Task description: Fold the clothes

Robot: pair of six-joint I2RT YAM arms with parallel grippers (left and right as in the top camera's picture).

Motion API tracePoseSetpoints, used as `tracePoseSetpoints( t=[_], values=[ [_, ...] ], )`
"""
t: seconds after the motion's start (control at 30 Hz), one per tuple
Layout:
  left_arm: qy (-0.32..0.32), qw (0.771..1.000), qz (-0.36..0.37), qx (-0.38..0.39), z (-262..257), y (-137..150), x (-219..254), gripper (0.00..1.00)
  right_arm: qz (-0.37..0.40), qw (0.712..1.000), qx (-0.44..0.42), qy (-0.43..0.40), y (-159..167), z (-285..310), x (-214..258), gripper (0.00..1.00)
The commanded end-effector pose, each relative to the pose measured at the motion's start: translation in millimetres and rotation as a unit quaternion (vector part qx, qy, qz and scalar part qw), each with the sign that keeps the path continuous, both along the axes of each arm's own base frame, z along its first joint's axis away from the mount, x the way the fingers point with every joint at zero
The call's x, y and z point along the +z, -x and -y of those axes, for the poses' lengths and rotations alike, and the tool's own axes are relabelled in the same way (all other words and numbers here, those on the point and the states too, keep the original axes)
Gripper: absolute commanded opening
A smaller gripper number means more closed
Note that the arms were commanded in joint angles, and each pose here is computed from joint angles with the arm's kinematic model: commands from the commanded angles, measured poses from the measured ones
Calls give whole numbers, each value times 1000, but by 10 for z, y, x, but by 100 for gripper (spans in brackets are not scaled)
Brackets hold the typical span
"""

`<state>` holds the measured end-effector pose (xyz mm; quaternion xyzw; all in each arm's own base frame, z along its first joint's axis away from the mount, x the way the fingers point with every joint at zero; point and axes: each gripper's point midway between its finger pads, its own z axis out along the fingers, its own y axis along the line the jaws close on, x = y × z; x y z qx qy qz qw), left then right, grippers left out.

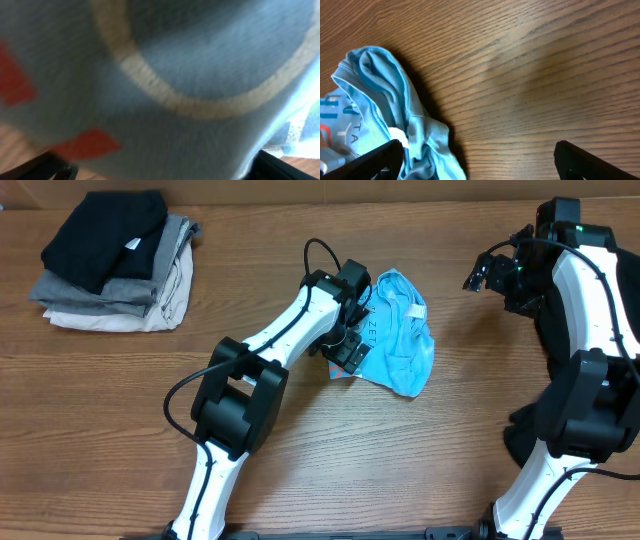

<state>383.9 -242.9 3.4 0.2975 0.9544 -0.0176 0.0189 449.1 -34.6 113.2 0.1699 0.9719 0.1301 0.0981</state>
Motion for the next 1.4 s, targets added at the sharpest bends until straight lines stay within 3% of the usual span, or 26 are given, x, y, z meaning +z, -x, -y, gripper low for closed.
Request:
tracePoseSetpoints(
  t=[0.0,0.27,0.37,0.4,0.67,0.83,1.07,1.37],
  values=[
    [-122,992,45,6,-550,-143,-166,100,25,1000,2,-1,-33,-23,197,100],
    [-214,972,79,63,-1333,-437,-81,100,25,1000,4,-1,-34,-23,196,100],
    [-208,971,73,96,-1577,-519,-51,100,24,1000,4,-1,-32,-22,195,100],
    [-173,977,55,109,-1560,-533,13,100,23,1000,4,-2,-34,-25,183,100],
    [-61,991,88,81,-961,-752,956,100,-3,1000,4,-6,-31,-28,-40,100],
    [35,996,78,15,-210,-537,1303,100,-6,1000,2,3,-28,11,-64,100],
    [40,997,53,-41,320,-199,1065,100,-6,1000,-1,3,-24,37,-65,100],
    [49,998,33,-28,439,-142,652,100,-7,1000,-1,2,-21,36,-65,100]
  ],
)
